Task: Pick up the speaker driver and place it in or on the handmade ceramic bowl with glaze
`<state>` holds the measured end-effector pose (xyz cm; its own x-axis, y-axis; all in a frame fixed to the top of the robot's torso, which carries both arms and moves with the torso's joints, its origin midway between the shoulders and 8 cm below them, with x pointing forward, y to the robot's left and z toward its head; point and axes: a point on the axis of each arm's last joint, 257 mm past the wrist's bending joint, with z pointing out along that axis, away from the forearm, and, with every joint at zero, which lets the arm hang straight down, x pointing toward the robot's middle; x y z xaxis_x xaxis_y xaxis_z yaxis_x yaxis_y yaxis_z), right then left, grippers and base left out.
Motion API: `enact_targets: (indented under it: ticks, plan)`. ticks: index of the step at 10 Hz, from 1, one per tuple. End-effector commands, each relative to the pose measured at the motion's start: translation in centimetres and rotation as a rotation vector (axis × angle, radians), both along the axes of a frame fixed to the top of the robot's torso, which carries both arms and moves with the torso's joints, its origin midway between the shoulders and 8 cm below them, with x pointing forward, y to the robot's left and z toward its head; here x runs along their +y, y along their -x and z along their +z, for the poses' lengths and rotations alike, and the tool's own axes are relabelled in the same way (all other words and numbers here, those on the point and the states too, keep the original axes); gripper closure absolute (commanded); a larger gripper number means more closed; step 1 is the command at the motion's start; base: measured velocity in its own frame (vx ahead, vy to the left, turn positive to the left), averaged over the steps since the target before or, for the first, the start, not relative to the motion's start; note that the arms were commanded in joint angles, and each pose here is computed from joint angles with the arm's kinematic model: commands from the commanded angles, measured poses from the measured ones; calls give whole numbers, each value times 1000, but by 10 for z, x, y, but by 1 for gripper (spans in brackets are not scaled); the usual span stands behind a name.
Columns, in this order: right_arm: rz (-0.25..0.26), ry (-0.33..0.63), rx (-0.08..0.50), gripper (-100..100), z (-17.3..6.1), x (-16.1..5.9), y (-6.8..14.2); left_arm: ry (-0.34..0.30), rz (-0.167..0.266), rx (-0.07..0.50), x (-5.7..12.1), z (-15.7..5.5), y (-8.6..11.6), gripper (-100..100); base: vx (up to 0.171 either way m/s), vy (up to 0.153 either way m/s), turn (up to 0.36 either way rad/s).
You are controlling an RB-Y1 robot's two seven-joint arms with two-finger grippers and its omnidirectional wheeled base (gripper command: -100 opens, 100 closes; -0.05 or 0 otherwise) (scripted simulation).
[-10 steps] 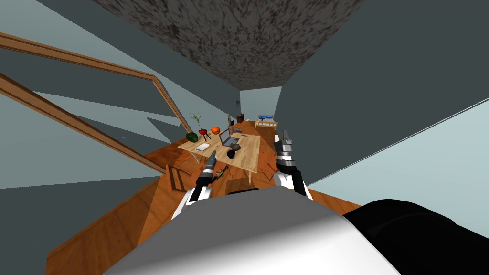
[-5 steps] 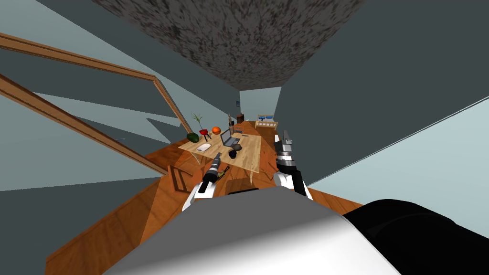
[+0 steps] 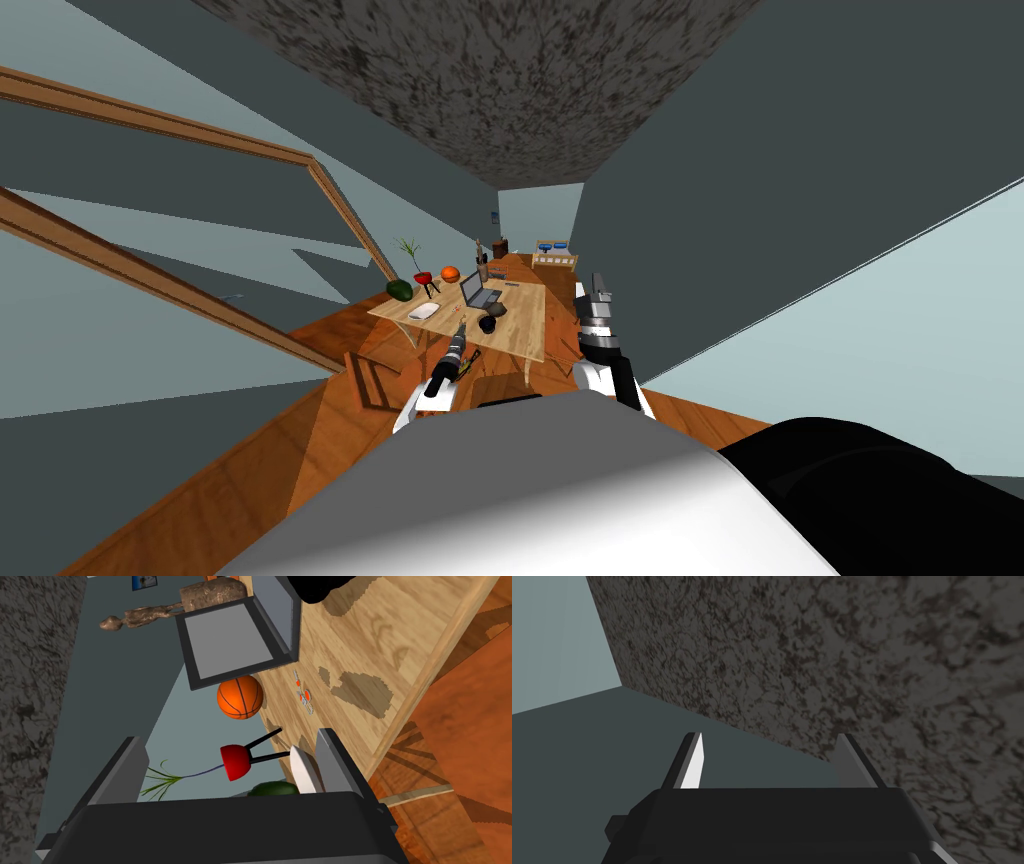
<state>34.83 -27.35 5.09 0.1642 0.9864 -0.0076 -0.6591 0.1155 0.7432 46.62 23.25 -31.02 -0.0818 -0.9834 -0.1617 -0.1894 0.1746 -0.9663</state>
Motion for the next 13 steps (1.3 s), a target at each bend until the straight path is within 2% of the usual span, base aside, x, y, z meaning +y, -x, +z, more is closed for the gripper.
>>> enact_targets:
  ticks: [1,5,9,12,13]
  plan:
    - [0,0,0,0,0,0,0,10,5,30,0,-11,-3,-100,20,38,-43]
    - [0,0,0,0,0,0,0,80,38,163,1,-54,-13,-100,28,33,-122]
    - [0,0,0,0,0,0,0,162,74,269,-1,-85,-21,-100,42,41,-144]
    - [0,0,0,0,0,0,0,224,95,333,-8,-103,-26,-100,41,32,-119]
    - [0,0,0,0,0,0,0,264,104,368,-17,-112,-27,-100,39,38,-173]
